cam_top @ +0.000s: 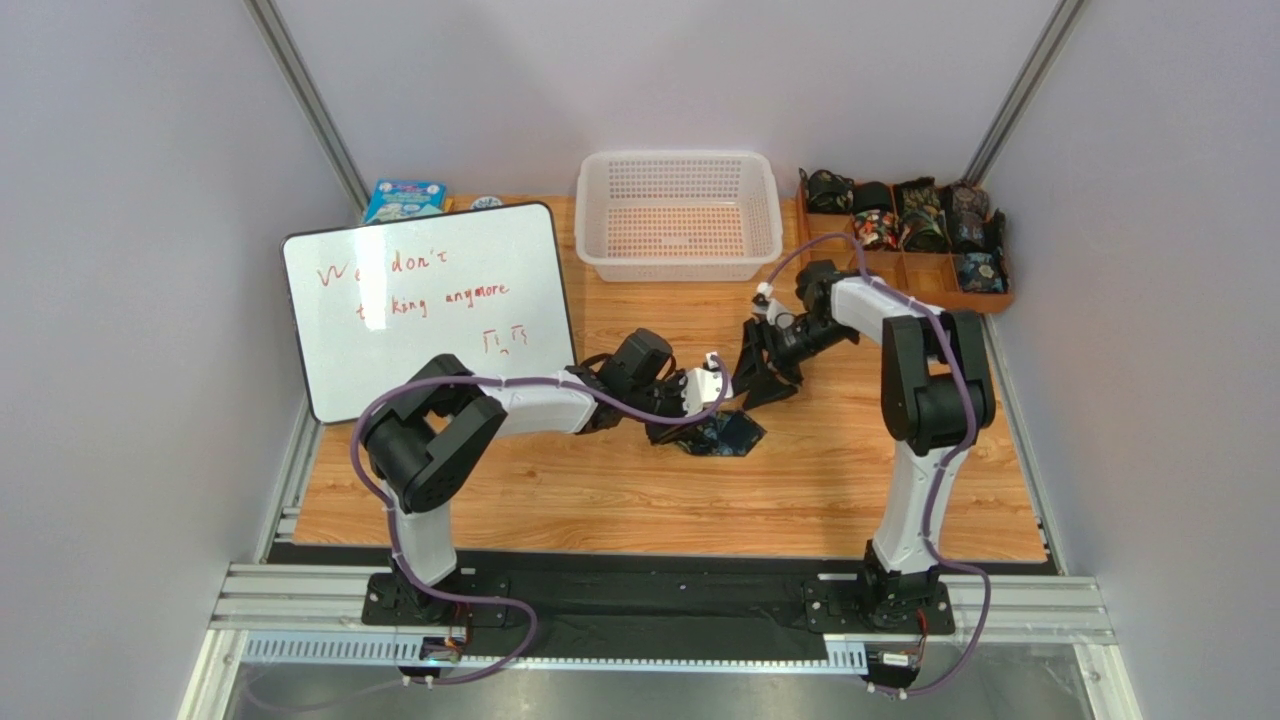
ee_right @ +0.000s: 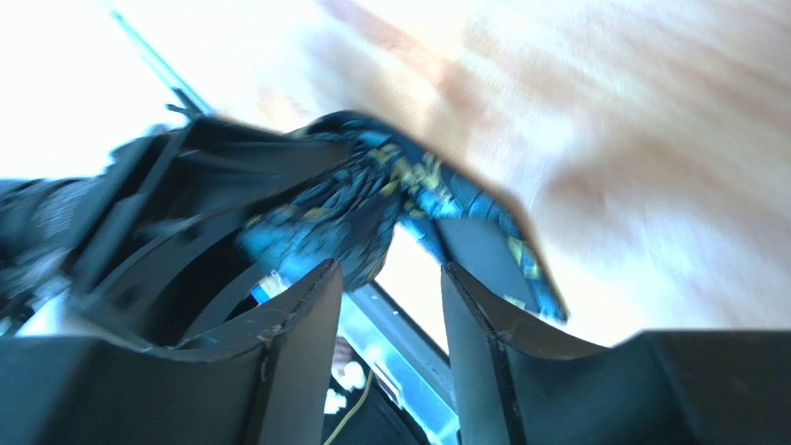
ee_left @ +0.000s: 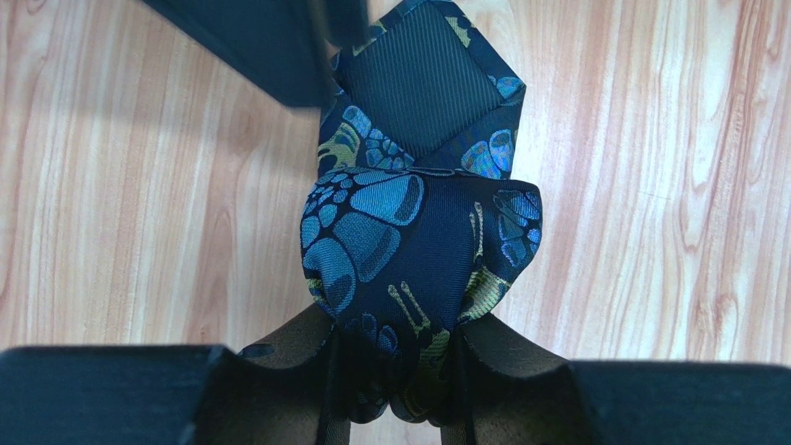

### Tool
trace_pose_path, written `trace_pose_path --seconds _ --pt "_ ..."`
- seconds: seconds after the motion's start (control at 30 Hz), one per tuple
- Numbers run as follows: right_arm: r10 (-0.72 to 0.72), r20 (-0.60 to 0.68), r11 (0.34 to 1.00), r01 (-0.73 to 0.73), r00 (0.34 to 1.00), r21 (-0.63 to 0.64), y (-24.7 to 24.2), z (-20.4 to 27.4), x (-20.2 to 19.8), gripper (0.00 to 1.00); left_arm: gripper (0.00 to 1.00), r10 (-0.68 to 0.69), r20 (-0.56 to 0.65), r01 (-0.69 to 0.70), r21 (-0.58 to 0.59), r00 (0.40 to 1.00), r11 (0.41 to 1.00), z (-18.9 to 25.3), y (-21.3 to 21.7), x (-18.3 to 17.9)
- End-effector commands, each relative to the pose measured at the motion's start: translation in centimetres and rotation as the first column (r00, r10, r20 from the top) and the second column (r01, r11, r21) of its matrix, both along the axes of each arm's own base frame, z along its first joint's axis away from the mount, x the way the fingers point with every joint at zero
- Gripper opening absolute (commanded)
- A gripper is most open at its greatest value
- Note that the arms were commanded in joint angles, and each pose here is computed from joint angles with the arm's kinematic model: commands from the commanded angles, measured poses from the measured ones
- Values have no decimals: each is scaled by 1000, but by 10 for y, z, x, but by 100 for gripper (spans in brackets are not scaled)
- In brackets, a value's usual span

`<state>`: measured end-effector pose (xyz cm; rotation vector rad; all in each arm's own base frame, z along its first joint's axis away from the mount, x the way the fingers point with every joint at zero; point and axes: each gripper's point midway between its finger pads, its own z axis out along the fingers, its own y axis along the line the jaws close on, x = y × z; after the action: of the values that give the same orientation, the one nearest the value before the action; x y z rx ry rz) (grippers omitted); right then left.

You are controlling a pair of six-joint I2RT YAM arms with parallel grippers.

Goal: Roll the ties
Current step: Roll the tie at the center of the board.

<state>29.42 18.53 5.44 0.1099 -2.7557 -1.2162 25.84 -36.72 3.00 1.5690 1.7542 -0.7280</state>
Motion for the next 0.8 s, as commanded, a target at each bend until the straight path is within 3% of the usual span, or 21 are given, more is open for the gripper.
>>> trace_pose_path --seconds 0.0,0.43,0.47,0.5,0.6,0.67,0.7,0.77 --pt "-14 44 994 9 999 113 8 38 -4 53 15 10 -38 -8 62 999 998 -7 10 -19" --pt "69 -41 993 -64 997 102 31 0 -35 47 19 47 -66 -36 167 997 985 -24 18 -17" --pt "72 -41 993 -68 997 101 31 -1 -36 42 20 50 -69 -37 168 996 985 -23 17 -17" --pt "73 -41 993 -69 996 93 30 -2 -37 25 20 51 -72 -39 167 996 985 -23 17 -18" --pt "73 -57 996 -70 996 56 25 -15 -38 0 25 69 -78 -55 164 995 985 -21 16 -17" --pt "72 -54 997 -71 996 23 19 -26 -35 0 32 73 -85 -59 155 994 986 -17 15 -16" --pt "76 -41 997 -75 996 9 16 -31 -33 0 43 80 -86 -68 136 993 988 -11 13 -16" --pt "73 -28 997 -74 997 -16 9 -39 -29 0 53 89 -91 -77 122 992 989 -5 12 -16"
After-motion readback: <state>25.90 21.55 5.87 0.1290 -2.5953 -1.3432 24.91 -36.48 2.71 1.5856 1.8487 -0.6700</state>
